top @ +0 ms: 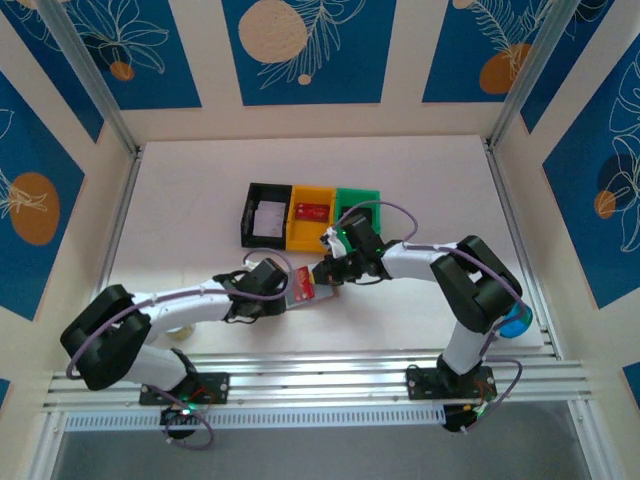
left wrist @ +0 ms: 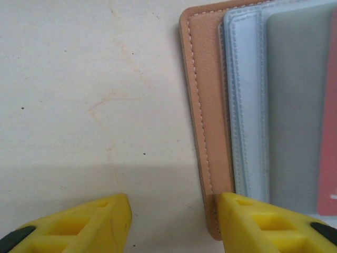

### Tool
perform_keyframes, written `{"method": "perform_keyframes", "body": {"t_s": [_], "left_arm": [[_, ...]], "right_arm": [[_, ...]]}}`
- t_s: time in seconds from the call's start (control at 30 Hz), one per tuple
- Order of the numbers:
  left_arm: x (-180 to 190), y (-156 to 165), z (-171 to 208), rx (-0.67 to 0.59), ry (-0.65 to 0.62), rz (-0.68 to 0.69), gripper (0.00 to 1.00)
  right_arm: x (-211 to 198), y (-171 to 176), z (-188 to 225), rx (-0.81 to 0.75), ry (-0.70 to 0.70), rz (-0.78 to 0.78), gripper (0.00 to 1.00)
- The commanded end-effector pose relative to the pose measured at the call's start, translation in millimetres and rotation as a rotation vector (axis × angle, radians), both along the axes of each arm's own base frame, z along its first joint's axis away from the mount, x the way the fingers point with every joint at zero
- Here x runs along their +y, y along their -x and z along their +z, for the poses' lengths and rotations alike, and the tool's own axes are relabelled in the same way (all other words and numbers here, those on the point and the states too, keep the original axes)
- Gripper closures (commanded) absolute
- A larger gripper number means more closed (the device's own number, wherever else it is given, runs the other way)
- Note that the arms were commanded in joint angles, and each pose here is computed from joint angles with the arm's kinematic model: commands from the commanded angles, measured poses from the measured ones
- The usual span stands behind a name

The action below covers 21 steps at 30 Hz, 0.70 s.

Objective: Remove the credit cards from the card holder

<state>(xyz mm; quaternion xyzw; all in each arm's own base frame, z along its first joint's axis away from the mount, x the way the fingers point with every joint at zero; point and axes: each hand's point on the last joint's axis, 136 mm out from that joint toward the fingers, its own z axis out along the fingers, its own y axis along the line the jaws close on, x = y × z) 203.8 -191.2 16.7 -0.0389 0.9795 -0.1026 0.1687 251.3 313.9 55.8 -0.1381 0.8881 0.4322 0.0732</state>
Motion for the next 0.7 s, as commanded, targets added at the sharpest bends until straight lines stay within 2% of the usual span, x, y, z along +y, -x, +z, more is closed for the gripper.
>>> {"method": "perform_keyframes", "body": {"t_s": [0.0,0.27,0.67], "left_arm": [[8,24,-19,0.110,-0.007,-0.024,0.50],[6,23,-11,0.098,0.022,-0.014,0.50],[-7,11,12,0.061,0.080,0.004,0.49]], "right_arm": [[-3,6,10,-0.002,-0.023,0.022,1.00],[-2,8,8,0.006,-0.021,0.025,1.00],[19,27,-4,0.019,0.029,0.101,1.00]]}}
